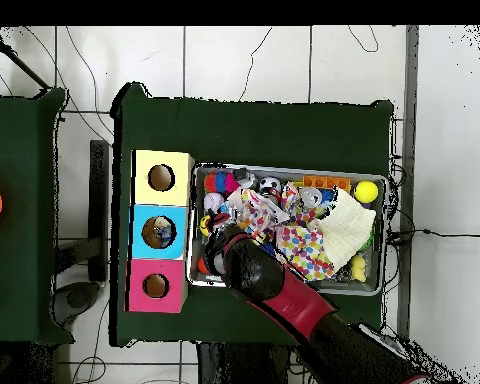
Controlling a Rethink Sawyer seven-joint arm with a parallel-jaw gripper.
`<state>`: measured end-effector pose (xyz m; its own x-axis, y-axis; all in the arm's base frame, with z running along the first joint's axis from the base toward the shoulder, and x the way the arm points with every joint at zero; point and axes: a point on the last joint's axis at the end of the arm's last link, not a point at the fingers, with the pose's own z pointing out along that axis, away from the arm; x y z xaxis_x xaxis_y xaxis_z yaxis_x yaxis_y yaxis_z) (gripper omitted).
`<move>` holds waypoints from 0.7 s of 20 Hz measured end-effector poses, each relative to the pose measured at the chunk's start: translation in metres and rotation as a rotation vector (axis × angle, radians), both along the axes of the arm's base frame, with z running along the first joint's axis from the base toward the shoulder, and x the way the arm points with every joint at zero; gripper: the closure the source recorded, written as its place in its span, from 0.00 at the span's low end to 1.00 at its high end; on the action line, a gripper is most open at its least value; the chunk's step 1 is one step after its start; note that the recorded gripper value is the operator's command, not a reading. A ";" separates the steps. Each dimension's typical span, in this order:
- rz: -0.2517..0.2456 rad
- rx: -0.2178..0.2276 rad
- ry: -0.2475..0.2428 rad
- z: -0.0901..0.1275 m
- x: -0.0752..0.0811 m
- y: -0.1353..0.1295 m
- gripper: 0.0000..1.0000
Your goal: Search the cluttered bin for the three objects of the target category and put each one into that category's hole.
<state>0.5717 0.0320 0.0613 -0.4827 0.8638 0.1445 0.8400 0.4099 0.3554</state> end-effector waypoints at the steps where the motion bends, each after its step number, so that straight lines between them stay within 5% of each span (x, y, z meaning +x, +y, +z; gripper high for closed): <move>1: 0.000 0.000 0.000 0.000 0.000 0.000 0.00; 14: -0.002 -0.001 -0.004 0.000 0.002 -0.001 0.00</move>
